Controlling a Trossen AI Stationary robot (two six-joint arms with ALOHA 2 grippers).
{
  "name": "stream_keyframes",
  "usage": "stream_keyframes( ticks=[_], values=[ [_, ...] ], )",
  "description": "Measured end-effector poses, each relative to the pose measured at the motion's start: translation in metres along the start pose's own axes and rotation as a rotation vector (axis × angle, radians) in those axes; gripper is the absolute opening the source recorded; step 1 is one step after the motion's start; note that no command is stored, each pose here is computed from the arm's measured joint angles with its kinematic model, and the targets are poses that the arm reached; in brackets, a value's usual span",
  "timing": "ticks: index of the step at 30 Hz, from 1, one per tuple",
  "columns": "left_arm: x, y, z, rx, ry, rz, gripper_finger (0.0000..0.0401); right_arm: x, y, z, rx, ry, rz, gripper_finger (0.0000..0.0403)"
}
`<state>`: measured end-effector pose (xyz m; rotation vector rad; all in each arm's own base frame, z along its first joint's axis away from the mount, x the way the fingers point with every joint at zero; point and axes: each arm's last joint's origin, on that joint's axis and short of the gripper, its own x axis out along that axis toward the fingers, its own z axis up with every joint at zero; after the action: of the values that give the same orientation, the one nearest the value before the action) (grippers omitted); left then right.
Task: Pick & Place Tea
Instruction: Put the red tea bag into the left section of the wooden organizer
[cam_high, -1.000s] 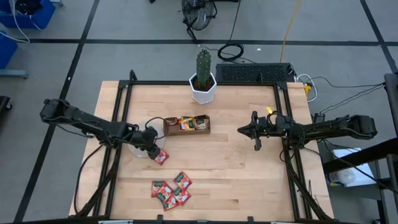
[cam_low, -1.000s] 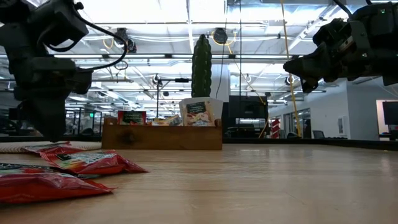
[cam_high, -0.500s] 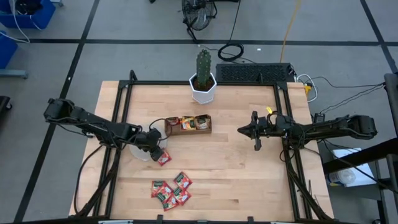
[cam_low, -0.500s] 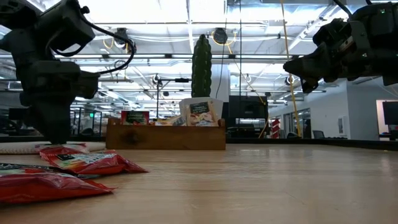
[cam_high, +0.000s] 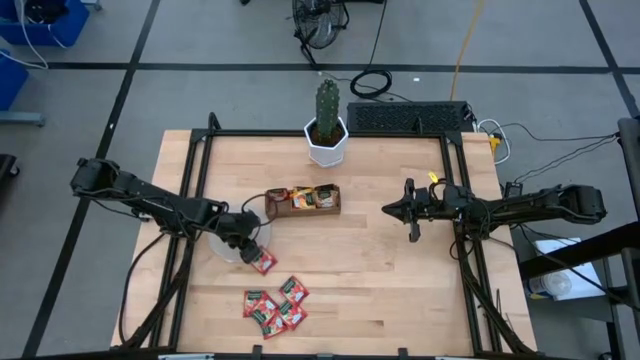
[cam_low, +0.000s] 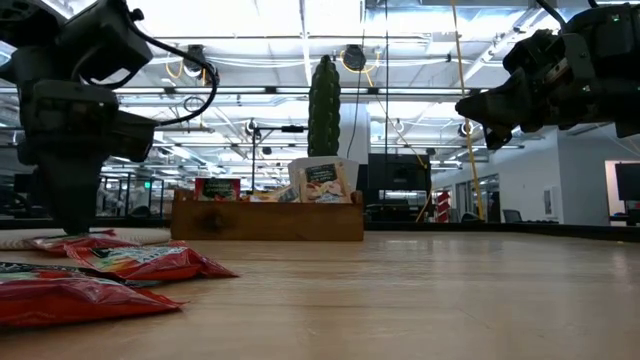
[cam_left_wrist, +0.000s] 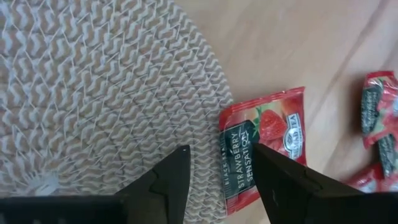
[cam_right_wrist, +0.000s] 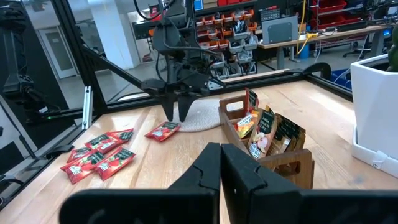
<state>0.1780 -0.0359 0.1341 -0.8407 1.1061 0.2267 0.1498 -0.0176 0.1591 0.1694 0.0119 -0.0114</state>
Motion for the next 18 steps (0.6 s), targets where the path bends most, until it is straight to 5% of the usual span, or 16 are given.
stream_keyframes(
  ticks=[7, 12, 18],
  values=[
    [-0.004, -0.013, 0.005, 0.201, -0.044, -0.045, 0.0175, 0.0, 0.0, 0.0, 0.0, 0.0, 0.0, 0.0],
    [-0.026, -0.06, 0.013, 0.479, -0.167, -0.078, 0.0175, 0.0, 0.0, 0.0, 0.0, 0.0, 0.0, 0.0],
    [-0.032, -0.114, 0.009, 0.964, -0.243, 0.092, 0.0175, 0.0, 0.0, 0.0, 0.0, 0.0, 0.0, 0.0]
  ],
)
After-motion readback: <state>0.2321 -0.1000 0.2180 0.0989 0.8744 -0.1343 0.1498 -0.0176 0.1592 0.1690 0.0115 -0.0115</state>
